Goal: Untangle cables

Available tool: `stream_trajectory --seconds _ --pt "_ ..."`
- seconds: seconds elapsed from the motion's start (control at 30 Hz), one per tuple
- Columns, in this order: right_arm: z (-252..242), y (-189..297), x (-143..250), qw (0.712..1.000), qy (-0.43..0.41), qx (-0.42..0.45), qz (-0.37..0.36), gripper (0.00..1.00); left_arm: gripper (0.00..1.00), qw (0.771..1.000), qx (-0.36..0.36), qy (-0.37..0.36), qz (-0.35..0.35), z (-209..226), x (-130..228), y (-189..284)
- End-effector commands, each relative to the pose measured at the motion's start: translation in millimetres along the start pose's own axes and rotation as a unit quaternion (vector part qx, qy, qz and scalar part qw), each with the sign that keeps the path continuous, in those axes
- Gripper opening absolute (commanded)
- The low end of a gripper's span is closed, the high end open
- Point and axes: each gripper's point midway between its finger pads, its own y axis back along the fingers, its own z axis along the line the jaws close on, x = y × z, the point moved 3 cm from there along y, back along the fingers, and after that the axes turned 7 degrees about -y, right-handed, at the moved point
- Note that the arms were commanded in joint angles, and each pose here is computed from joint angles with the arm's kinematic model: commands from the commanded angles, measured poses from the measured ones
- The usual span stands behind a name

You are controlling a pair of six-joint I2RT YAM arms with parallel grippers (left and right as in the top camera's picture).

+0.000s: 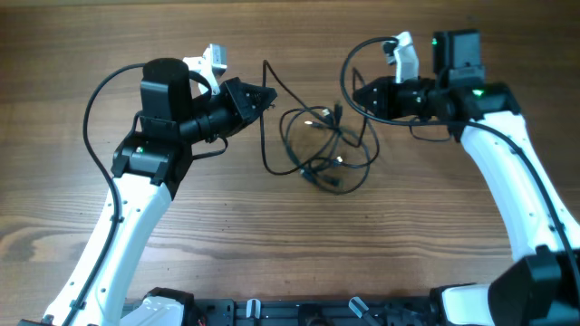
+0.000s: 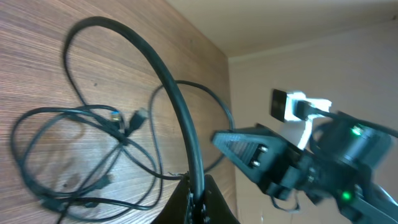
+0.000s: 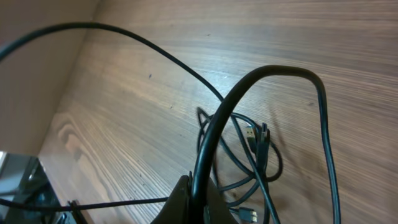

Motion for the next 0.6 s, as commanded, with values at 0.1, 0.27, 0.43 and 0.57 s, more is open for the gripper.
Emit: stream_trajectory --seconds 0.1,0.27,0.43,0.57 --pt "-3.7 18.3 -2.1 0.998 -0.024 0.054 -0.026 0.04 0.04 0.999 -0.02 -0.016 -0.026 2.9 -8.4 4.0" --pt "-14.1 19.9 -0.6 0.994 -0.065 0.088 -0.031 0.04 0.04 0.997 -0.071 0.002 -0.039 20.5 -8.7 5.6" --pt "-15.8 20.2 0.3 0.992 -0.075 0.094 -0.031 0.04 0.05 0.988 -0.146 0.025 -0.051 46.1 -5.5 11.0" --pt "-15.9 20.2 0.8 0.992 -0.076 0.094 -0.03 0.04 0.07 0.983 -0.171 0.032 -0.054 54.5 -3.7 13.6"
